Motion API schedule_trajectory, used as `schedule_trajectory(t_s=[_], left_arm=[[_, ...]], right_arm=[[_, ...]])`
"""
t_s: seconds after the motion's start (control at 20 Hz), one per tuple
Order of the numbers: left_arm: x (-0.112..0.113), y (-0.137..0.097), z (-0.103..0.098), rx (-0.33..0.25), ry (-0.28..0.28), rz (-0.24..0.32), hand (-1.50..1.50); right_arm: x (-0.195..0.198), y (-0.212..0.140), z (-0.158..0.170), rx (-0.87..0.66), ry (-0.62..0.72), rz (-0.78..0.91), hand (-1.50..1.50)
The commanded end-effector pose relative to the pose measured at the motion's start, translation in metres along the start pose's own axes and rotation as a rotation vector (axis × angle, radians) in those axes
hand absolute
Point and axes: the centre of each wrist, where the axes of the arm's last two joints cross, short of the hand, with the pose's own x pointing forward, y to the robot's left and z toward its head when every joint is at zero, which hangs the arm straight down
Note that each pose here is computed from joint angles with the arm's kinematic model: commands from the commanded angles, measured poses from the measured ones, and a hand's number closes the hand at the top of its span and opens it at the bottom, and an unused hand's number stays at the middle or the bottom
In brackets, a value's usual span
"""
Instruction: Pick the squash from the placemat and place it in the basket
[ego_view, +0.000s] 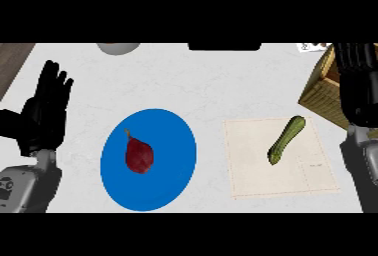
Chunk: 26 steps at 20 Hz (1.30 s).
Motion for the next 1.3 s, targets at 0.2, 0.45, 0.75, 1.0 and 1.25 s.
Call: schedule_trajectory(t_s=[0.2,0.45,0.75,1.0,1.25], left_arm=[[-0.025,0.037,0.004,-0.101,0.144,-0.208,0.00],[-0.038,0.028,0.001,-0.193,0.205,-0.209,0.00],[-0.050,0.033,-0.007,-0.193,0.236,-0.198,0.00],[-0.059,0.055,0.004,-0.177,0.234,-0.227,0.00],[-0.051,0.057,0.001,-0.159,0.255,-0.235,0.00]], right_arm=[[-0.034,-0.107,0.016,-0.172,-0.072,-0.157,1.50],[-0.053,-0.040,0.036,0.337,-0.121,0.335,-1.50],[-0.059,0.088,0.034,0.134,-0.113,0.345,-1.50],[-0.006,0.084,-0.002,0.197,0.158,0.433,-1.50],[0.023,0.026,-0.041,0.174,0.362,0.864,-1.50]])
